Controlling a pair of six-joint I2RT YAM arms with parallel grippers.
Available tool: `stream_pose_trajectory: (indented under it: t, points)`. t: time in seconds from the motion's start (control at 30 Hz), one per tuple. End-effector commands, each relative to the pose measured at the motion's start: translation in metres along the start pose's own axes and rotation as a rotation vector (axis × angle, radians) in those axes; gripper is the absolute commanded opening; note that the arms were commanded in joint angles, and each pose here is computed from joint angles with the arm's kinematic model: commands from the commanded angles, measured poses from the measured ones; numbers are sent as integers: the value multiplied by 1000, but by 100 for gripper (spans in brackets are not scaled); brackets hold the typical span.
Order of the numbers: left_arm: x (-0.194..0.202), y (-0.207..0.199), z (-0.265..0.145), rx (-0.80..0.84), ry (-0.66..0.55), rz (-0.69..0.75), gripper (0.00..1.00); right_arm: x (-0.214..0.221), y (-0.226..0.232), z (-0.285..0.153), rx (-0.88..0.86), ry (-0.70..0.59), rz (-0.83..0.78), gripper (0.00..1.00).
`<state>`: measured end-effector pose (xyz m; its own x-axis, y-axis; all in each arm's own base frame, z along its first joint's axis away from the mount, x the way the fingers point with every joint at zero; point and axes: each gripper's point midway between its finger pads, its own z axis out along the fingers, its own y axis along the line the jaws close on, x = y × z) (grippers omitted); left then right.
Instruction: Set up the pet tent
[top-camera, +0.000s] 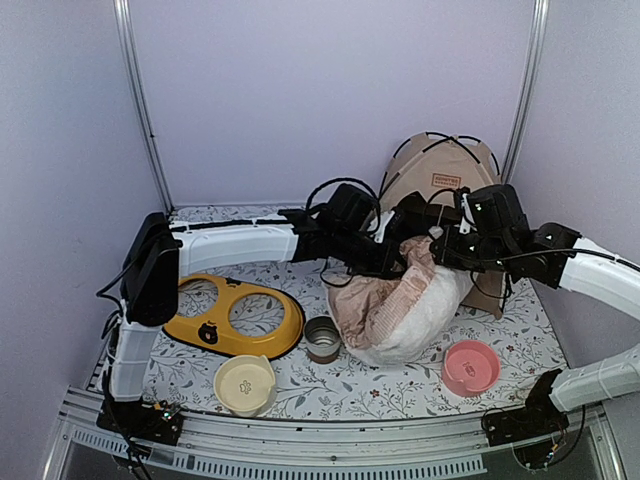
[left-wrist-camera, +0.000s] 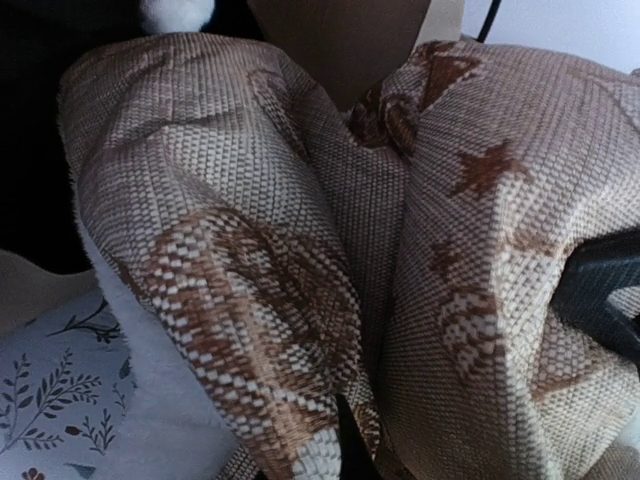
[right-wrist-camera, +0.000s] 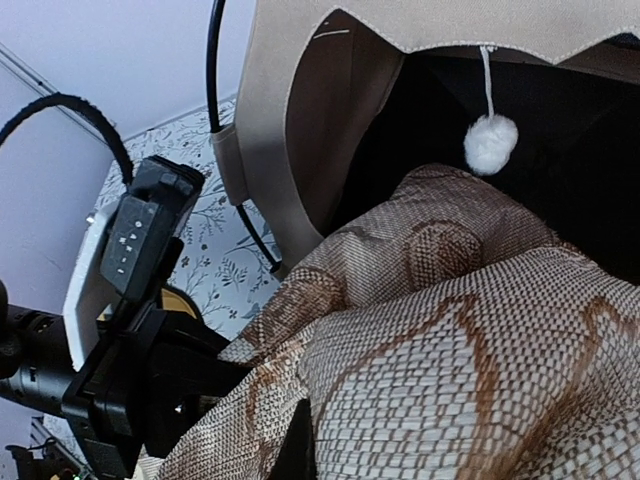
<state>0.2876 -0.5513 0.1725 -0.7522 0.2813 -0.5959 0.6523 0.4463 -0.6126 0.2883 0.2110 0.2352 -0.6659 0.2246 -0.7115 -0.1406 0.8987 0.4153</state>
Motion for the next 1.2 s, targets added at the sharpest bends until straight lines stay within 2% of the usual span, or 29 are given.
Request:
stream_pose_trajectory:
  t: [0.0, 0.17, 0.43, 0.57, 0.8, 0.97, 1.07, 1.17]
  points:
    - [-49, -32, -17, 61, -133, 55, 0, -36, -6, 10, 64, -89, -67, 0]
    - [-65, -20, -8, 29, -170, 43, 0, -44, -47, 31, 211, -81, -76, 0]
    - [-71, -3, 10, 1, -194, 47, 10, -36, -117, 70, 439, 6, -106, 0]
    - [-75, -10, 6, 33, -196, 74, 24, -33, -133, 80, 500, 42, -116, 3]
    - [-84, -32, -36, 19, -250, 164, 64, -25, -142, 83, 544, 75, -127, 7]
    - [-77, -29, -70, -64, -281, 195, 75, -24, -141, 83, 532, 84, -118, 13]
    - [-69, -28, -94, -113, -297, 206, 78, -26, -136, 81, 512, 86, -114, 18]
    - [-43, -14, -97, -177, -252, 194, 78, -29, -130, 79, 485, 85, -110, 28]
